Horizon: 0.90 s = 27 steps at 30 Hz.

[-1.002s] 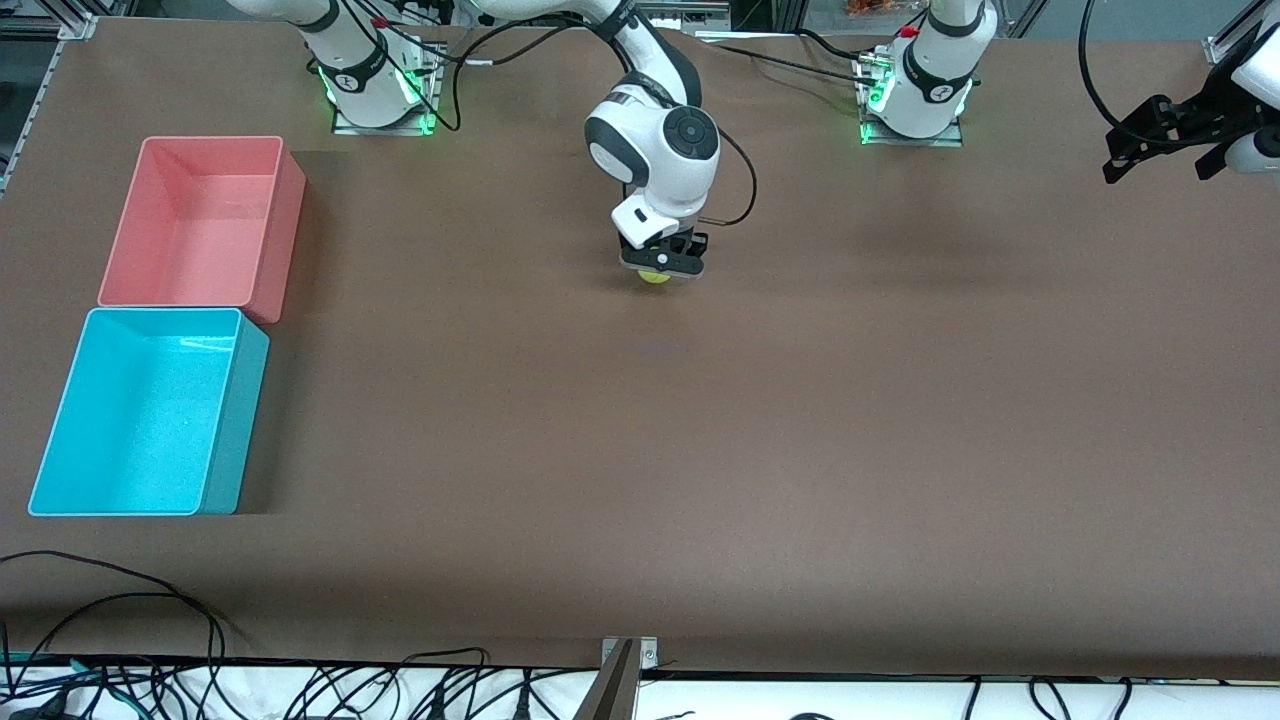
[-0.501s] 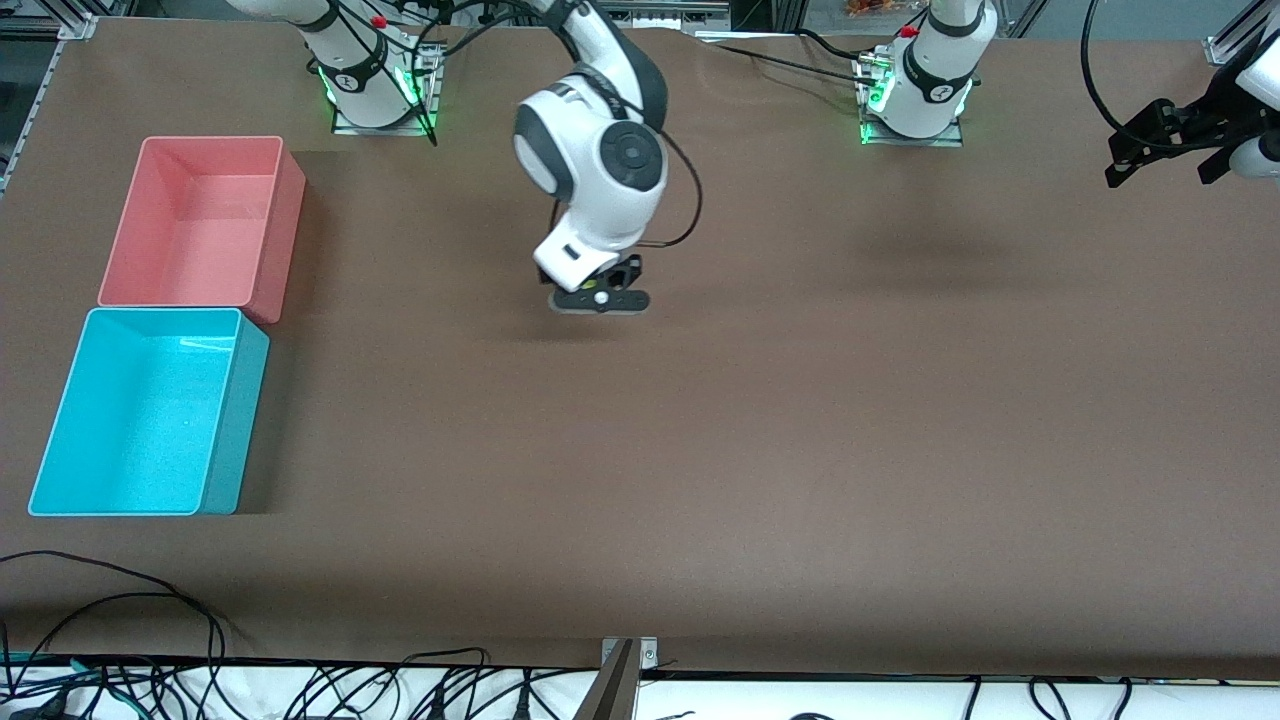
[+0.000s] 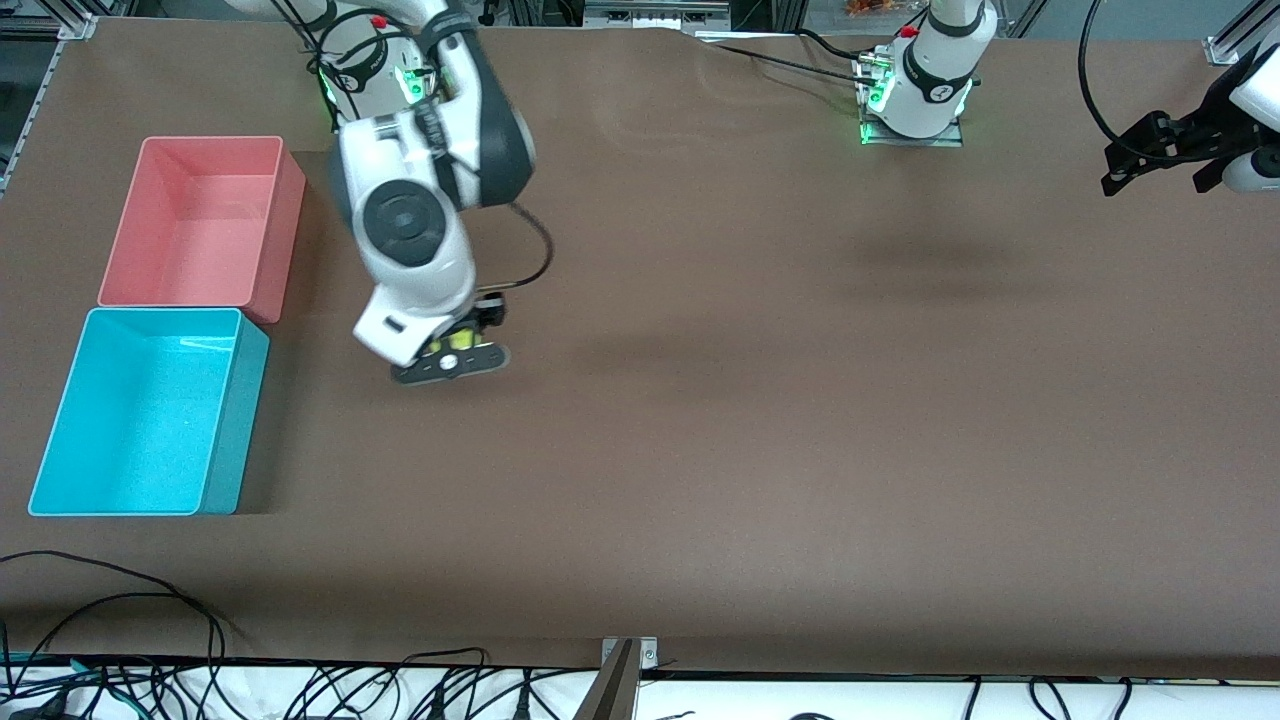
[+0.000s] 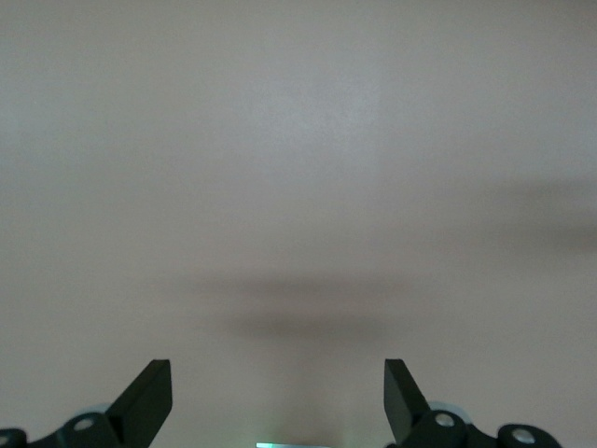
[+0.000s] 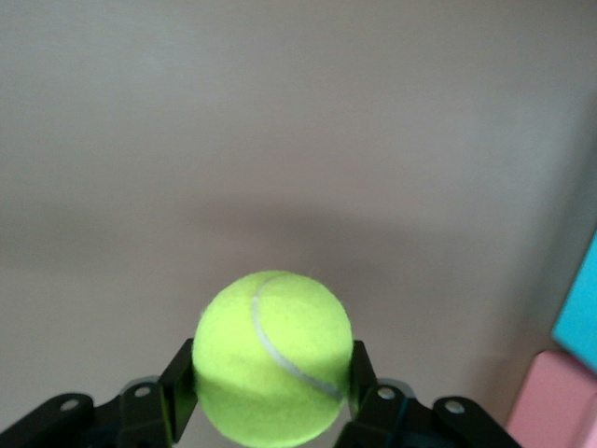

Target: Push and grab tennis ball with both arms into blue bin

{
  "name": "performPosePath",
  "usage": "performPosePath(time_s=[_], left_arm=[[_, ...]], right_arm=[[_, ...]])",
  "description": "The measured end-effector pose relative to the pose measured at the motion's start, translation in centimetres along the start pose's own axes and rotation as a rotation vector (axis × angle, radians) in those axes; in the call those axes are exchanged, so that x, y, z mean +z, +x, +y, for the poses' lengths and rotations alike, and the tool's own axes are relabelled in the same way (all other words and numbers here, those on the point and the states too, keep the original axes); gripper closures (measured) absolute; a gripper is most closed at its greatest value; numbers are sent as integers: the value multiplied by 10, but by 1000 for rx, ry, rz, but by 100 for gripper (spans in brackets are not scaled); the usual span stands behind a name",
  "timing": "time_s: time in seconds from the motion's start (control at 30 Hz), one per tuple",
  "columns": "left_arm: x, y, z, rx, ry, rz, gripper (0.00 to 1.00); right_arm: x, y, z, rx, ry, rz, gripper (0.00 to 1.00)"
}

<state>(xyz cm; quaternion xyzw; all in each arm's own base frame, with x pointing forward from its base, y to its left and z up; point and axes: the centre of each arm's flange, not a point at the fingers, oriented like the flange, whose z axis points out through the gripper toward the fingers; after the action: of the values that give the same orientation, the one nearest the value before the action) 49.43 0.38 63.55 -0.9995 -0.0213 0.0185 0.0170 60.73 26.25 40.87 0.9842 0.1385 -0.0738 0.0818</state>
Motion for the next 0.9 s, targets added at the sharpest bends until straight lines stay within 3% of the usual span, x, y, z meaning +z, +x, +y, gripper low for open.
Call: performPosePath(time_s=[0.27,0.3,0.37,0.57,0.9], left_arm=[[1,1,0,0,0,-3,0],[1,2,0,0,0,-3,0],[1,2,0,0,0,-3,0],[2,2,0,0,-1,-3,0],[3,3,0,1,-1,-6,0]], right_arm=[[15,-6,130,-74,78,-53,34],[24,-18,184,-91,104,-63,34],[25,-21,194,-100,99,-62,34],[36,-33,235,-152,33,-24,34],[105,-90,346,-269,25,74,34]])
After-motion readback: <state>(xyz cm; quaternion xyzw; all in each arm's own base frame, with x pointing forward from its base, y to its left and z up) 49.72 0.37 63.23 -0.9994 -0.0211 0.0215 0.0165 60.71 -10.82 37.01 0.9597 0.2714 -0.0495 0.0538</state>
